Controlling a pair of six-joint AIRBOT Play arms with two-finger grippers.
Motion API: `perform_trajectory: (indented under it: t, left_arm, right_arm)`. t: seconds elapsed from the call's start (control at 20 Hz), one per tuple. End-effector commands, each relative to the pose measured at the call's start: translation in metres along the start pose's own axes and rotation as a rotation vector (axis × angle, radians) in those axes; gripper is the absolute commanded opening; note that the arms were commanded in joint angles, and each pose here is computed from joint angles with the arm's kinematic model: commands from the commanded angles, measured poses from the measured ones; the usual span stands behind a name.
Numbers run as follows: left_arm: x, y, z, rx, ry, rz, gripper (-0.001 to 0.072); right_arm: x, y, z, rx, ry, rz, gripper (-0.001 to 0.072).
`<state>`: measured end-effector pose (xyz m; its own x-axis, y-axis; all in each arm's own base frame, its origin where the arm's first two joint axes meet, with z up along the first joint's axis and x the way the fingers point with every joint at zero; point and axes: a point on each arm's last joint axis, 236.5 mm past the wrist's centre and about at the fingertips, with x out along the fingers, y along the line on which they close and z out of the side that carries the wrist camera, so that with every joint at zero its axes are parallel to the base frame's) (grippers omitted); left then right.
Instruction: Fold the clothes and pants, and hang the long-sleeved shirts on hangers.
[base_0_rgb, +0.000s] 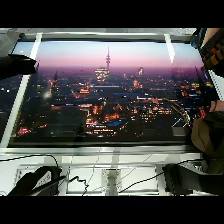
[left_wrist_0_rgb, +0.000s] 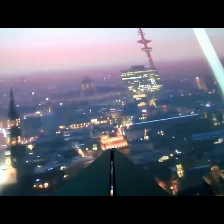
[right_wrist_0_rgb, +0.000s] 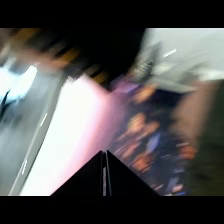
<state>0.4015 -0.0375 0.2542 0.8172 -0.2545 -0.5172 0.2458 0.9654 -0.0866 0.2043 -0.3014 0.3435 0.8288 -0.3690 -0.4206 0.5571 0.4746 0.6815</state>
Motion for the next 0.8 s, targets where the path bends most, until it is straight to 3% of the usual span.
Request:
perform_trajectory:
  t: [0.0, 0.15, 0.35, 0.55, 0.75]
  left_arm:
    - [0.000, 0.000, 0.000, 0.001, -0.001, 0.001, 0.0021]
    - [0.000, 0.000, 0.000, 0.001, -0.001, 0.001, 0.0021]
    - [0.000, 0.000, 0.000, 0.001, -0.001, 0.001, 0.0021]
    - [0.000, 0.000, 0.000, 0.001, -0.001, 0.001, 0.0021]
    - [0.000, 0.000, 0.000, 0.001, -0.001, 0.001, 0.0021]
  right_arm:
    - [0.038, 0.090, -0.067, -0.211, 0.215, 0.248, 0.0040]
    - [0.055, 0.153, -0.169, -0.452, 0.475, 0.364, 0.0040]
    - [0.052, 0.187, -0.307, -0.919, 0.721, 0.376, 0.0040]
    - [0.072, 0.177, -0.387, -1.257, 0.785, 0.184, 0.0040]
    - [0.112, 0.158, -0.438, -1.347, 0.835, 0.014, 0.0040]
